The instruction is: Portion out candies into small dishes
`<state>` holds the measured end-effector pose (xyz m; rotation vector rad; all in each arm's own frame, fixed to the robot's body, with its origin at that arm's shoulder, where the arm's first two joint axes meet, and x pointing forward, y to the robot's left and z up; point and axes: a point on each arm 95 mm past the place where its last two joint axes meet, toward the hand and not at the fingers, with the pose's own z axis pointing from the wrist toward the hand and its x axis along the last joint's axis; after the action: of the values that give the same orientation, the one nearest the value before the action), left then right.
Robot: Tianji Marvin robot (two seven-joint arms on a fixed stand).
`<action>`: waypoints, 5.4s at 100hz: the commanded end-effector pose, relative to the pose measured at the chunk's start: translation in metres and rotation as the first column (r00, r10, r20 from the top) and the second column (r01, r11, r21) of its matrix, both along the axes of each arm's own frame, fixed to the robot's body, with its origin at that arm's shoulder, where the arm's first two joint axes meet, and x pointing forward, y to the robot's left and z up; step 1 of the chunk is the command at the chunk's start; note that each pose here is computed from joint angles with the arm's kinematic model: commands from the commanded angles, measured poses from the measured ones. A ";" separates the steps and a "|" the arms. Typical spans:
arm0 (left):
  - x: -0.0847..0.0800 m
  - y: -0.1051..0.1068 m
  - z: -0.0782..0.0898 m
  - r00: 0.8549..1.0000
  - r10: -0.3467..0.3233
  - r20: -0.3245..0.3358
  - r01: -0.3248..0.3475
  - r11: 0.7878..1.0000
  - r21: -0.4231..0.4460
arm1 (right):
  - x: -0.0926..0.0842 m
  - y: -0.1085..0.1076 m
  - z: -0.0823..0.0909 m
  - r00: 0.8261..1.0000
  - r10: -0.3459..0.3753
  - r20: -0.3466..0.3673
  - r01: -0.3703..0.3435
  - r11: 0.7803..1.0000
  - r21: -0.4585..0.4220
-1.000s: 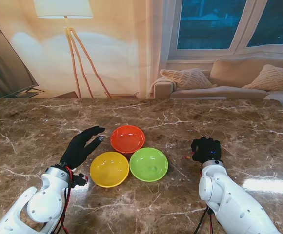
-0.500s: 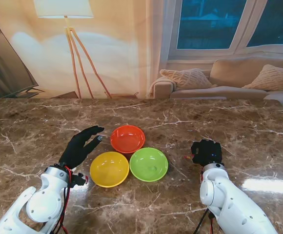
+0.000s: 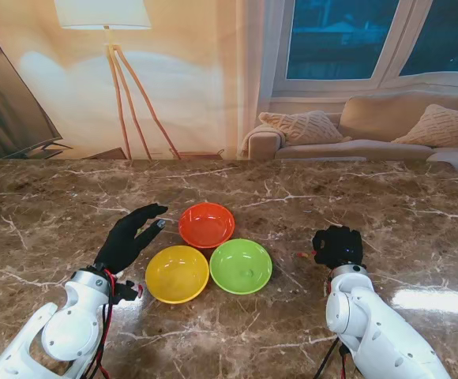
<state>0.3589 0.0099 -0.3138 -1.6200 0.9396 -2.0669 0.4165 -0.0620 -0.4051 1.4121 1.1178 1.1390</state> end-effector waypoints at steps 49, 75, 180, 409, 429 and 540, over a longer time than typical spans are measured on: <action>-0.002 -0.001 -0.002 1.000 0.000 -0.004 0.000 1.000 0.000 | -0.011 -0.002 -0.014 1.000 -0.012 -0.029 0.011 1.000 -0.010; -0.002 -0.001 -0.002 1.000 0.000 -0.002 0.000 1.000 0.001 | -0.014 -0.002 -0.018 0.999 -0.001 -0.037 0.001 1.000 -0.010; -0.004 -0.001 -0.001 1.000 0.003 0.001 -0.003 1.000 0.001 | -0.041 -0.004 -0.058 0.986 -0.041 -0.160 0.045 0.999 0.021; -0.005 0.007 0.000 1.000 0.021 0.001 -0.021 1.000 0.006 | 0.000 0.011 0.011 1.000 0.010 0.006 -0.010 0.999 0.039; -0.005 0.007 -0.001 1.000 0.020 -0.001 -0.020 1.000 0.006 | 0.004 0.023 0.028 0.998 0.041 0.046 -0.043 0.998 0.052; -0.002 0.008 0.001 1.000 0.027 -0.007 -0.027 1.000 0.005 | 0.059 0.169 0.090 0.962 0.229 0.151 -0.260 0.937 0.233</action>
<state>0.3585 0.0181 -0.3111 -1.6195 0.9175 -2.0497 0.4721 0.0919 -0.3182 1.3781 1.1070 1.5501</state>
